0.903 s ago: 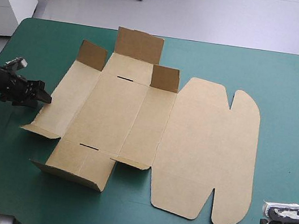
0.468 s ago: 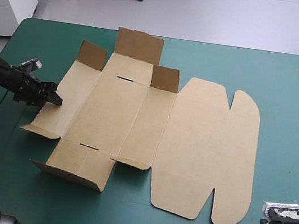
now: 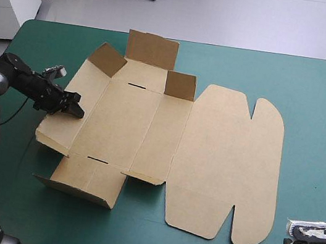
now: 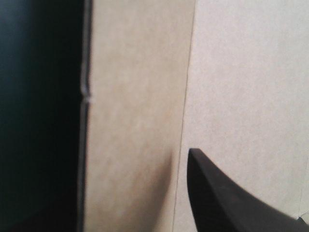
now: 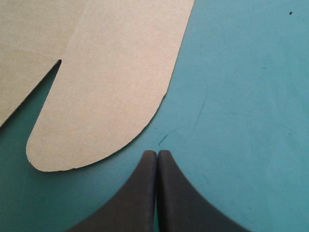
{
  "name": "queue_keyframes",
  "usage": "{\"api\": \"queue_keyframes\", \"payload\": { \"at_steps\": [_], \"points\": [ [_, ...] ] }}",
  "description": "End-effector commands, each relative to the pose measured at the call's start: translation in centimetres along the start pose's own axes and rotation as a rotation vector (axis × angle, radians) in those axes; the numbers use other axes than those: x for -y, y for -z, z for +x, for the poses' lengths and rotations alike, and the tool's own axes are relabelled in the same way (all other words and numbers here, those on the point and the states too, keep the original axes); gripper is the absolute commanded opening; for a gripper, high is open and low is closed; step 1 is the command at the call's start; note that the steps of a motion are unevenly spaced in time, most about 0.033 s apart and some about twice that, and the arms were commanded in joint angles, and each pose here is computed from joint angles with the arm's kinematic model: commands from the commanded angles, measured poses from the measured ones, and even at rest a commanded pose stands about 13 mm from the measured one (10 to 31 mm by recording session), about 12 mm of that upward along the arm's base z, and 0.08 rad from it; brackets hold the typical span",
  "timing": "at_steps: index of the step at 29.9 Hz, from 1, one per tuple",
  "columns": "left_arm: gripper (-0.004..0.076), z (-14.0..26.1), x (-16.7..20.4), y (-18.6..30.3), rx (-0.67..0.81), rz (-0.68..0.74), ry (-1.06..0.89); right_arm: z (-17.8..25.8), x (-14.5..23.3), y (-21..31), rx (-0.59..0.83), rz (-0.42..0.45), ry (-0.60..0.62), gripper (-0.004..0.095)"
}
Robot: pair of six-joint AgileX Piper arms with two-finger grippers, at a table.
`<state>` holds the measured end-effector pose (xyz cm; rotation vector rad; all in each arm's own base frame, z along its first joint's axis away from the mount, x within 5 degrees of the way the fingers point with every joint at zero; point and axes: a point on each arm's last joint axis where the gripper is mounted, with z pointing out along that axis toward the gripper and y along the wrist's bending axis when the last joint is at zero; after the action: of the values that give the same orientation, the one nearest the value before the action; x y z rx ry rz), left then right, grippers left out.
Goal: Fold the box
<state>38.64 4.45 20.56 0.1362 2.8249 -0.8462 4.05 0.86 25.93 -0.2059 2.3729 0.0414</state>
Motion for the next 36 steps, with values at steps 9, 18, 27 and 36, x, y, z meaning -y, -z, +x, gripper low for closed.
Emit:
{"api": "queue_keyframes", "payload": {
  "at_steps": [9, 18, 27, 36],
  "points": [
    [-0.0008, 0.0, 2.2, 1.6, -0.009, 0.068, -0.009, -1.0, 0.1, 0.5, 0.066, 0.008, 0.004, -0.0019],
    [-0.001, -0.8, 4.1, 4.5, 0.06, 0.0, -0.145, -1.0, 0.1, 0.5, 0.066, 0.008, 0.004, -0.0019],
    [-0.001, -1.7, 9.2, 8.2, 0.086, -0.231, -0.435, -1.0, 0.1, 0.5, 0.066, 0.008, 0.004, -0.0019],
    [-0.001, -1.7, 15.4, 8.2, 0.021, -0.431, -0.81, -1.0, 0.1, 0.5, 0.066, 0.008, 0.004, -0.0019]
  ]
}}
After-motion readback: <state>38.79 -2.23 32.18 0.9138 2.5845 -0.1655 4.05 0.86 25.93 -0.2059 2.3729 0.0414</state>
